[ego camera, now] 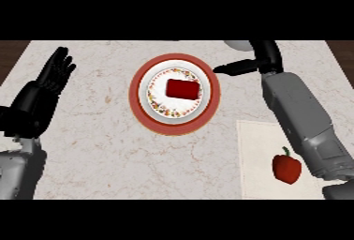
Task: Pick the can from the placemat and place it in the plate
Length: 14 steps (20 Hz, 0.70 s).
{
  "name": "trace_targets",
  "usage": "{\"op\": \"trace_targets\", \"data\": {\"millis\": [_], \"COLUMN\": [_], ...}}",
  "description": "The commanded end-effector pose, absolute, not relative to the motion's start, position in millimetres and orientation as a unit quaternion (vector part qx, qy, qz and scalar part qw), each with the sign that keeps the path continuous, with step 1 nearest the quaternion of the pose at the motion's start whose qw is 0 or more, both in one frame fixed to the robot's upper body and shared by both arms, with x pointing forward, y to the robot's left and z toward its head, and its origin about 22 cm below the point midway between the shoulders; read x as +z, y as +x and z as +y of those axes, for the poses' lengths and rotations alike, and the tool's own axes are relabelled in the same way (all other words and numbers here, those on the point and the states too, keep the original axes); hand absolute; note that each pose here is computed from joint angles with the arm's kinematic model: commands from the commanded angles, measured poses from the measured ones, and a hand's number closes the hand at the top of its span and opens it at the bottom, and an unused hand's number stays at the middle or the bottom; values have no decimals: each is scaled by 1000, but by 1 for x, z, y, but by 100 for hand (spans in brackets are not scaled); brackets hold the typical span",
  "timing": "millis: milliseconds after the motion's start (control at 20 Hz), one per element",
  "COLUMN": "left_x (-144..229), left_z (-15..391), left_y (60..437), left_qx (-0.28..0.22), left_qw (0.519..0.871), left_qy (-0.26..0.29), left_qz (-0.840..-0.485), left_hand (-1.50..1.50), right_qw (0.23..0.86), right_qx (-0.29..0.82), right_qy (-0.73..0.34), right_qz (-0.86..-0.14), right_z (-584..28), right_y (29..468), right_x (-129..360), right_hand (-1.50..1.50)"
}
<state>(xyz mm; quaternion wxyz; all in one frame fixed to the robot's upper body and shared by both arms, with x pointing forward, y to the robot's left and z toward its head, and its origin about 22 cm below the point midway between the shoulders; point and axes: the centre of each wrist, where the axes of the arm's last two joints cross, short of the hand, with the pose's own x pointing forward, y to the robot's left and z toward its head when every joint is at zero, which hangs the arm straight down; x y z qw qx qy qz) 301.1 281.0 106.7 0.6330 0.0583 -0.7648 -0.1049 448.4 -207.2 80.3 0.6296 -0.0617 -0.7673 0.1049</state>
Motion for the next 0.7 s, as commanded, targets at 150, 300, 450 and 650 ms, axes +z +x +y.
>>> {"op": "trace_targets", "data": {"millis": [150, 300, 450, 650], "left_x": [107, 114, 109, 111], "left_z": [273, 296, 275, 261], "left_y": [307, 306, 302, 303], "left_qx": [-101, -105, -109, -115], "left_qw": [636, 632, 631, 631], "left_qy": [56, 63, 62, 50], "left_qz": [-763, -765, -766, -766], "left_hand": [0, 0, 0, 0], "right_qw": [624, 623, 626, 610], "right_qx": [115, 128, 130, 133], "right_qy": [-67, -68, -69, -102], "right_qz": [-770, -768, -766, -775], "right_z": [-295, -300, -325, -345], "right_y": [434, 433, 429, 421], "right_x": [71, 68, 79, 72], "right_hand": [-150, -150, -150, -150]}}
